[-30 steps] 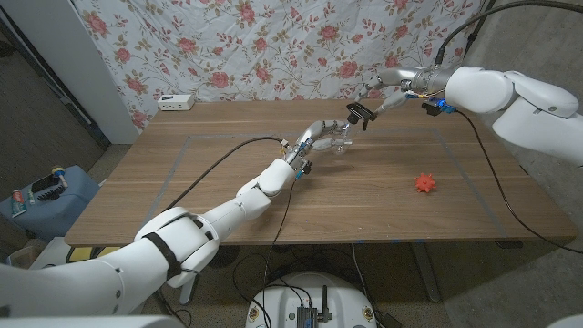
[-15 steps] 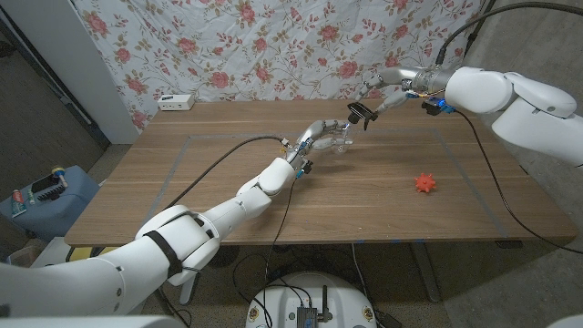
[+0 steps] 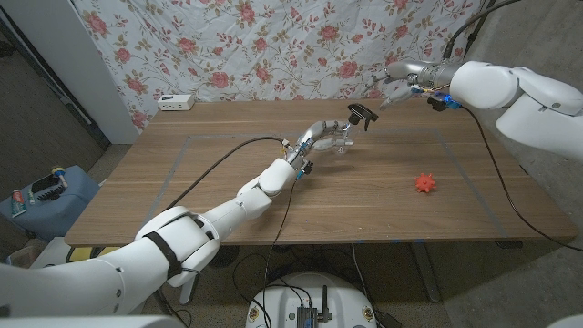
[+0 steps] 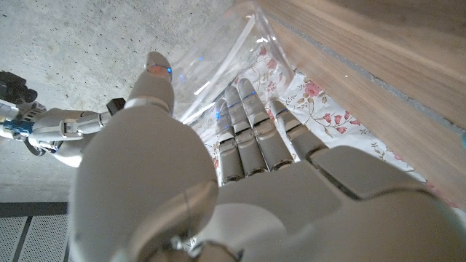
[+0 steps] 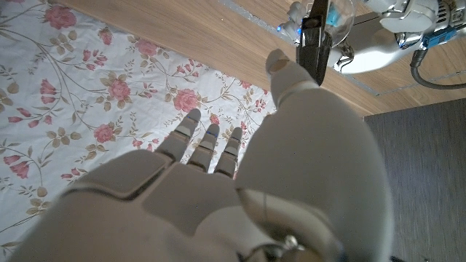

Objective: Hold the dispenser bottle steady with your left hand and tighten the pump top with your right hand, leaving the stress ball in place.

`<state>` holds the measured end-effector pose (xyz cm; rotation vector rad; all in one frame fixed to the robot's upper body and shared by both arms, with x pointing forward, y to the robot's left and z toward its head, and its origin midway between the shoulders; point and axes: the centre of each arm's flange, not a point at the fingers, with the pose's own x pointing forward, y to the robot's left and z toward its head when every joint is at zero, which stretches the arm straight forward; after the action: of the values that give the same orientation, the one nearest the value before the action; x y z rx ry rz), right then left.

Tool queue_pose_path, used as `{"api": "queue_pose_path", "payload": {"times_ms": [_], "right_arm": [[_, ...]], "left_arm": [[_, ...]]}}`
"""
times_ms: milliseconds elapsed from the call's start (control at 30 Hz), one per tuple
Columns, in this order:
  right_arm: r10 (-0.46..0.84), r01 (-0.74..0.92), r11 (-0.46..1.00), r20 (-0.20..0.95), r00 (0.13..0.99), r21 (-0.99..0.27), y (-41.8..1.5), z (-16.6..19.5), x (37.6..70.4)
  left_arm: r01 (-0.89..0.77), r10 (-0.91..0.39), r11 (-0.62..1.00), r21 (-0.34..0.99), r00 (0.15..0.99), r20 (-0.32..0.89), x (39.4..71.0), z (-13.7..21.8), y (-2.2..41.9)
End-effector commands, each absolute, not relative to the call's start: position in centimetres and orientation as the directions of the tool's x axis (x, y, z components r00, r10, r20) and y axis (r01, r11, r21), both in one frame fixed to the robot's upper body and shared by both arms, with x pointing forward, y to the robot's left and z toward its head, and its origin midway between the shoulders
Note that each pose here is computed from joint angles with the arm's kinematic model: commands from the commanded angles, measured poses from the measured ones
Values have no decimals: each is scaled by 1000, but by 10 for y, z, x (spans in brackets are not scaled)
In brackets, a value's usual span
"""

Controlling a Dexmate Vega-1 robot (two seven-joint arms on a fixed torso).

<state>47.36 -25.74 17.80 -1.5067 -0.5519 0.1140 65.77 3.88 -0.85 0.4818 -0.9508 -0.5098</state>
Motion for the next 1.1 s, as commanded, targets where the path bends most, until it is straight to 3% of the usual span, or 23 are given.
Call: {"api": "queue_pose_path", "payload": {"times_ms": [33,700,1100], "right_arm": [[365,246,72,255,895,-966,-255,185,460],[508,278,123,300,807,-953,-251,182,460],[554,293,-14,237,798,-956,-240,187,461]], "left_arm": [[195,-604,781,593,477,638,659,-6,38],[195,-601,783,591,483,637,660,-5,37],[213,-614,777,592,464,639,659,2,38]]}}
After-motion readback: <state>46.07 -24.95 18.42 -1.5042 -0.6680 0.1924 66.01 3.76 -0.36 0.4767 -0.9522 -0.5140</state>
